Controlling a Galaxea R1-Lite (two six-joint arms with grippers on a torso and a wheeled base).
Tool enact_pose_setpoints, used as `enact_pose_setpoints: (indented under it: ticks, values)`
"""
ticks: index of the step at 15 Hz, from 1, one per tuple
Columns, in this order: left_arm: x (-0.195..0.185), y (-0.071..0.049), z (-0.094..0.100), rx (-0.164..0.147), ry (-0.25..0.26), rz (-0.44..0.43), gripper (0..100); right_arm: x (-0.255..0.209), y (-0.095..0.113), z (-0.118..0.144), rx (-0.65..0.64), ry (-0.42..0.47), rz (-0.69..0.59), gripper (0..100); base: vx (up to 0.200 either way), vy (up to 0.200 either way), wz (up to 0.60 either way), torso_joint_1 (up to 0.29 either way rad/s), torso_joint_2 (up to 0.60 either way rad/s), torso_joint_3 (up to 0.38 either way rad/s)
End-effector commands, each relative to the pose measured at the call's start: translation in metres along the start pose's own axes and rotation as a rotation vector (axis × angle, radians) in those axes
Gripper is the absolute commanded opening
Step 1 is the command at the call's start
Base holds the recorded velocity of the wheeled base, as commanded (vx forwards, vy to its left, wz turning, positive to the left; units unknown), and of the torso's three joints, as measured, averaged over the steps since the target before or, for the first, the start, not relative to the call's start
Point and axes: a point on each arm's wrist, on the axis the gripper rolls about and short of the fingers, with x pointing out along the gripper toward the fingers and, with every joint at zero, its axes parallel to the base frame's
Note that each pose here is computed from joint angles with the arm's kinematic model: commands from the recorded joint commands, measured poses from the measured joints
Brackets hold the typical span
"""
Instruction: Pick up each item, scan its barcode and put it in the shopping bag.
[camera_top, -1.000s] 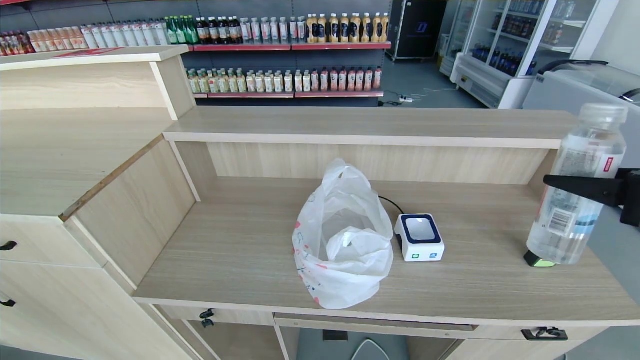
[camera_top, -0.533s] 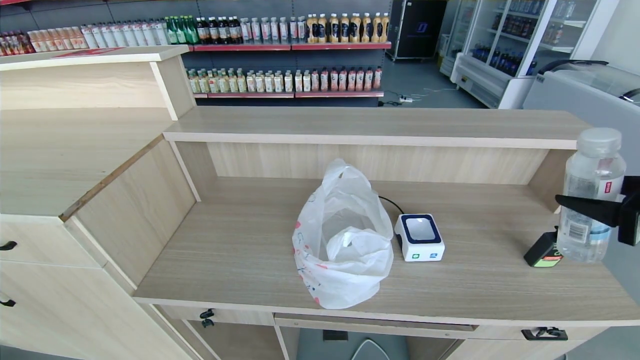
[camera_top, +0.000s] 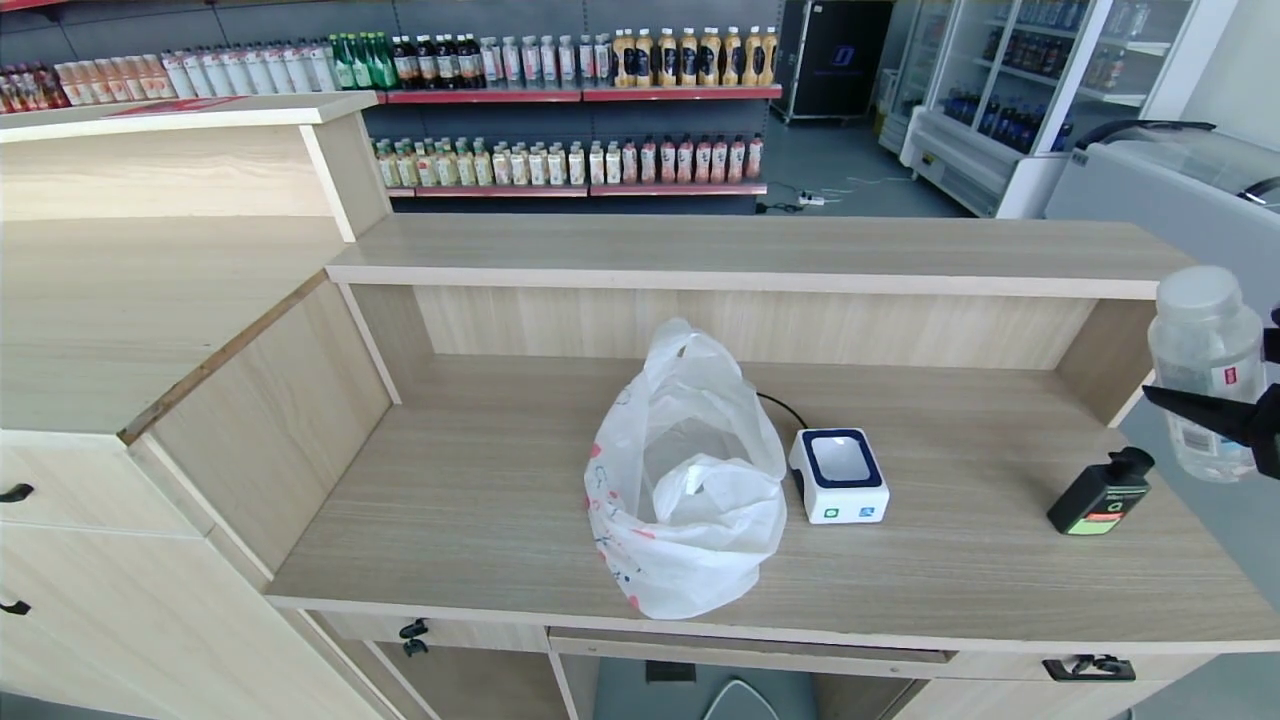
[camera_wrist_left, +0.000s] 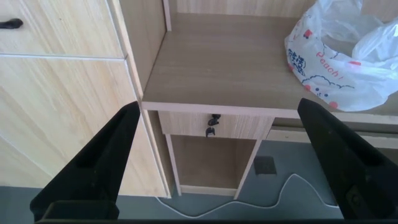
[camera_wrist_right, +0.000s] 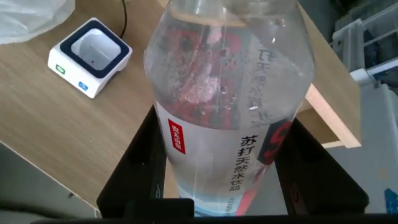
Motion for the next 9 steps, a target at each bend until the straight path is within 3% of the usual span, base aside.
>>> enact_pose_setpoints:
  ticks: [1, 4, 7, 9]
  values:
    - [0.000, 0.000, 0.000, 0.000, 0.001, 0.000, 100, 0.023, -0.002, -0.016, -0.005, -0.002, 0.054, 0, 0.000, 0.000, 0.00, 0.000, 0.00, 0.000]
    - [0.000, 0.000, 0.000, 0.000, 0.001, 0.000, 100, 0.056, -0.011, -0.043, -0.035, 0.017, 0.099, 0, 0.000, 0.000, 0.00, 0.000, 0.00, 0.000]
    - [0.000, 0.000, 0.000, 0.000, 0.001, 0.000, 100, 0.070, -0.015, -0.063, -0.204, -0.024, 0.088, 0, 0.000, 0.000, 0.00, 0.000, 0.00, 0.000]
    - [0.000, 0.000, 0.000, 0.000, 0.001, 0.000, 100, 0.079, -0.009, -0.076, -0.245, -0.034, 0.131, 0, 0.000, 0.000, 0.00, 0.000, 0.00, 0.000]
